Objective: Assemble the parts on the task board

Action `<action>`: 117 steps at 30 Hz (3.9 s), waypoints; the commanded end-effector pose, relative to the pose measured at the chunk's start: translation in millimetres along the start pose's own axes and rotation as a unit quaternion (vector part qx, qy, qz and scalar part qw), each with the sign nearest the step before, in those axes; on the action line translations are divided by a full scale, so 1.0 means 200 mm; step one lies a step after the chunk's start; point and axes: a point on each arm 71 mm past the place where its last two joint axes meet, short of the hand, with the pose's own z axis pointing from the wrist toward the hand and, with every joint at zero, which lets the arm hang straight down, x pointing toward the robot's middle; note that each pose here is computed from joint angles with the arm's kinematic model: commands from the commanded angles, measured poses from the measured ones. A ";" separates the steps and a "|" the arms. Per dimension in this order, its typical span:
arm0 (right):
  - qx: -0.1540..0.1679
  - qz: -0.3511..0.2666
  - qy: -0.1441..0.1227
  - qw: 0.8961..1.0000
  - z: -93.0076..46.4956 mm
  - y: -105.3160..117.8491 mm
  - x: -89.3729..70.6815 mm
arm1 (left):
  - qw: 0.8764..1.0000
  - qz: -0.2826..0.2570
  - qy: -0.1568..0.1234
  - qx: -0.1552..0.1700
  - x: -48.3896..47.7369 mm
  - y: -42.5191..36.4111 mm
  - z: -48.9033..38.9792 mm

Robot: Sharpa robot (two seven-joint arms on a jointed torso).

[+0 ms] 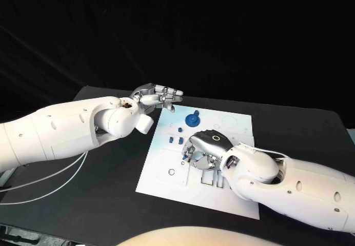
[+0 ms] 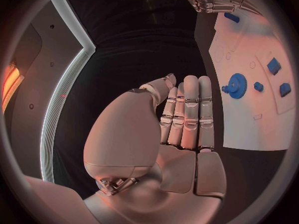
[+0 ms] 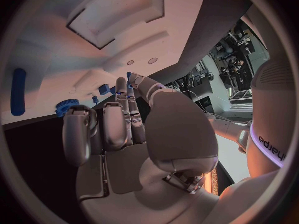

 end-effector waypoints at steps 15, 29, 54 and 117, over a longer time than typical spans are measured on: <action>-0.006 -0.007 0.024 1.000 0.02 0.01 0.05 | 1.000 -0.004 0.011 -0.002 0.016 -0.001 0.003; -0.003 -0.010 0.032 0.999 0.01 0.00 0.06 | 1.000 -0.004 0.011 -0.002 0.016 0.000 0.003; -0.002 -0.012 0.046 0.999 0.03 0.02 0.09 | 1.000 -0.004 0.013 -0.005 0.020 0.000 0.002; 0.107 -0.051 0.043 0.992 -0.30 -0.45 -0.23 | 1.000 -0.004 0.012 -0.008 -0.001 0.003 -0.011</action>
